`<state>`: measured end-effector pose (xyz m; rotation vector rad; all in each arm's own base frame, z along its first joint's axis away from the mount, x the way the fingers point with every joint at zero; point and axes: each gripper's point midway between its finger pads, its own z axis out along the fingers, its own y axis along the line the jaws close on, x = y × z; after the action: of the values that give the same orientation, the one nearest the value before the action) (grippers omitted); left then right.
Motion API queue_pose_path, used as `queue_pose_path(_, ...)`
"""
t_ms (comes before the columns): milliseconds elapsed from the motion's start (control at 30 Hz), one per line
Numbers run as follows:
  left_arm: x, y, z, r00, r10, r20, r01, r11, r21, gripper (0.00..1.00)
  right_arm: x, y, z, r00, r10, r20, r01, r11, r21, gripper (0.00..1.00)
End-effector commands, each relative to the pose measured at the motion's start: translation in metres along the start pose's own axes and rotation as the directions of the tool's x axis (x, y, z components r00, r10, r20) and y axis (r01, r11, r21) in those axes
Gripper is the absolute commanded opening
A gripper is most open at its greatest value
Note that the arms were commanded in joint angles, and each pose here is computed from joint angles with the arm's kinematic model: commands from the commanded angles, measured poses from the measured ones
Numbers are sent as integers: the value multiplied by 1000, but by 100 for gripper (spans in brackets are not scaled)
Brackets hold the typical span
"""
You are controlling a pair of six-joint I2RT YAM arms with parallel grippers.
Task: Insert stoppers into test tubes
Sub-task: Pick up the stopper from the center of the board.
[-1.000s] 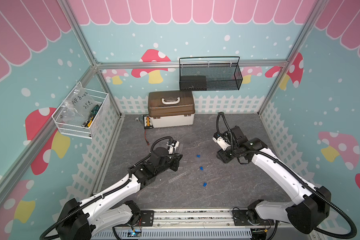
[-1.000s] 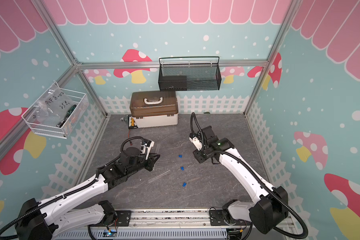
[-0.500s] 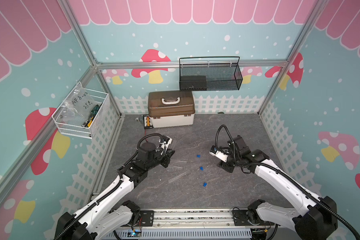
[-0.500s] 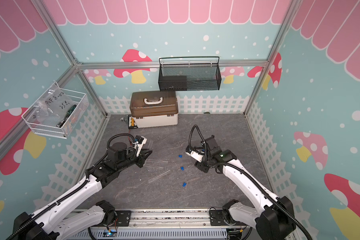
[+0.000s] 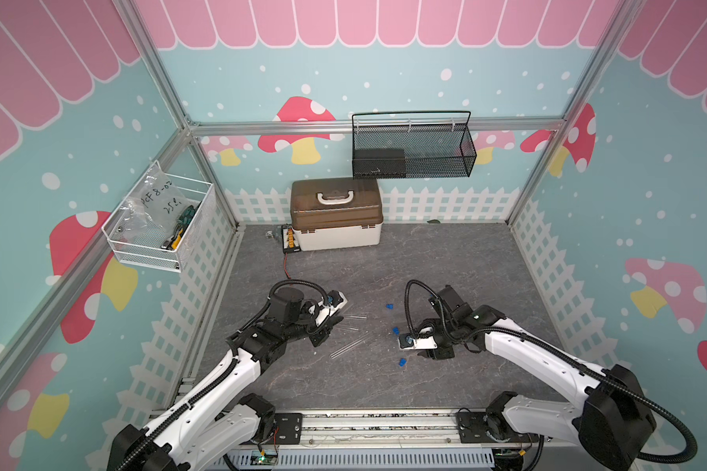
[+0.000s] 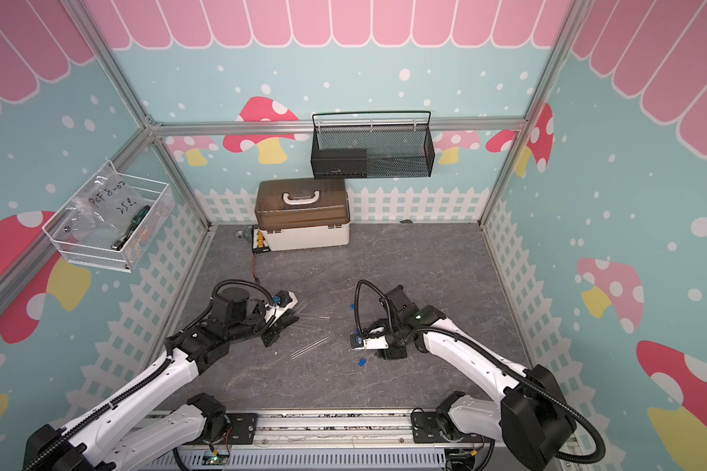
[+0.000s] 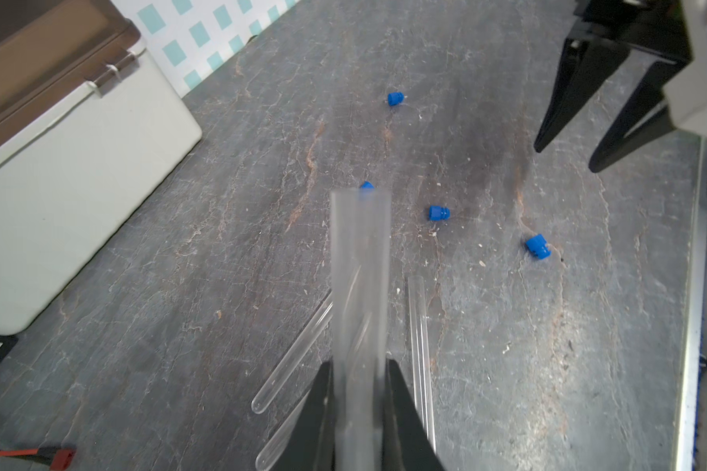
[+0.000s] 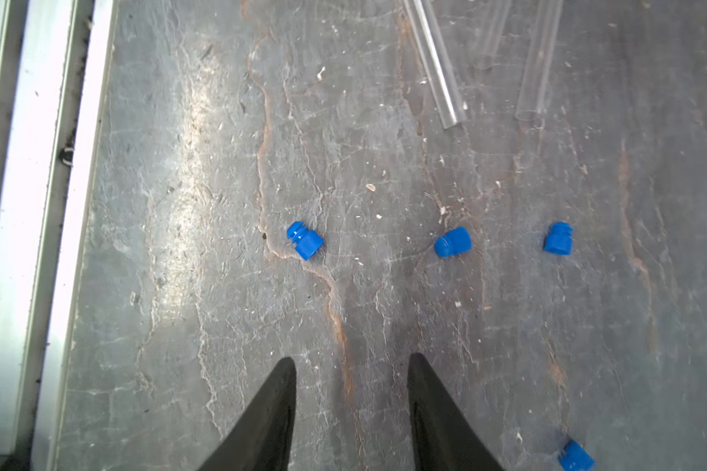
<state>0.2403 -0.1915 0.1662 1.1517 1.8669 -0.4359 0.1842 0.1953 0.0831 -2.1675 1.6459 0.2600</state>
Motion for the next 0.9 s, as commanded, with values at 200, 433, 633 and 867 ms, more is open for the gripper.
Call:
queue_pose_path(200, 14, -9, -6, 991, 123, -46, -121, 992, 40, 0, -10, 9, 33, 963, -267, -31, 260, 954, -148, 41)
queue_pose_path(433, 22, -9, -8, 989, 128, -68, -127, 992, 22, 0, -18, 7, 51, 956, -294, -21, 287, 943, -169, 40)
queue_pose_path(633, 24, -9, -9, 989, 127, -76, -126, 992, 17, 0, -16, 9, 59, 950, -310, -34, 298, 933, -200, 36)
queue_pose_path(867, 24, -8, -9, 989, 128, -78, -128, 992, 14, 0, -15, 13, 63, 950, -310, -35, 295, 930, -218, 32)
